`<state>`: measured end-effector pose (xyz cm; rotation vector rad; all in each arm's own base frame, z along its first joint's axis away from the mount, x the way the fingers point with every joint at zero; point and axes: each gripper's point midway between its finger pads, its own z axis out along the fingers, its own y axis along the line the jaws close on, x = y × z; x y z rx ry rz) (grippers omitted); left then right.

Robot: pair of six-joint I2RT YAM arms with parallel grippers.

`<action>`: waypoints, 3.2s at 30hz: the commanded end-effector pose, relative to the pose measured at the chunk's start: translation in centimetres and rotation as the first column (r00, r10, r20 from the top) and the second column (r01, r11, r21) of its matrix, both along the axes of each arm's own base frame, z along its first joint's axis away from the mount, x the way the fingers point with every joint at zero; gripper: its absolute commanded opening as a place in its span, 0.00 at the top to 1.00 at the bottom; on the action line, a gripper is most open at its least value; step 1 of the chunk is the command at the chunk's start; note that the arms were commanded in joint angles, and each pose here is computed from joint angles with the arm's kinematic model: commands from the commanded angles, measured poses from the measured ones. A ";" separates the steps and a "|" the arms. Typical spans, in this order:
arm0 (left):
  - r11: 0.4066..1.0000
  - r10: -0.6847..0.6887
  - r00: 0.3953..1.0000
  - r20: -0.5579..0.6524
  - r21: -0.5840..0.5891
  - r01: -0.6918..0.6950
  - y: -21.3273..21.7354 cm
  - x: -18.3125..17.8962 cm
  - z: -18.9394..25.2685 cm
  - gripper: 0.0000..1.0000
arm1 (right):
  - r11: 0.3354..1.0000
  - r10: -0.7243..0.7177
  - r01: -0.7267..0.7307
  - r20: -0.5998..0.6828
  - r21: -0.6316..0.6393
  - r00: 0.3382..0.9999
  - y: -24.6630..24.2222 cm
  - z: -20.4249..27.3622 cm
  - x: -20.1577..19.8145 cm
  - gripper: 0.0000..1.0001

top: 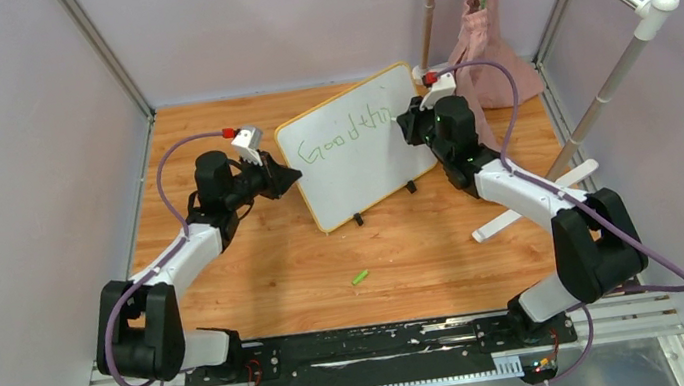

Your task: Write a sentence on the whiteboard

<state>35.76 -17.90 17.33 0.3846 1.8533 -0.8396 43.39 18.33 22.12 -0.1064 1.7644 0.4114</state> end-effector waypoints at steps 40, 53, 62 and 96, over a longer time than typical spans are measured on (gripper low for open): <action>0.992 0.032 0.998 0.050 0.121 -0.038 1.2 0.6 -1.3 1.00 | 0.999 -0.038 0.038 0.021 0.012 0.999 -1.8 2.1 1.1 1.00; 0.992 0.034 0.998 0.050 0.121 -0.040 1.2 0.6 -1.4 1.00 | 0.998 -0.061 0.060 0.035 0.021 0.998 -2.5 2.5 0.3 1.00; 0.992 0.031 0.998 0.046 0.122 -0.037 1.1 0.5 -1.4 1.00 | 0.991 -0.134 0.132 0.088 0.021 0.987 -4.1 4.8 0.4 1.00; 0.992 0.022 0.998 0.061 0.123 -0.030 0.9 0.4 -1.0 1.00 | 0.997 -0.077 0.076 0.070 0.016 0.995 -2.3 4.3 2.6 1.00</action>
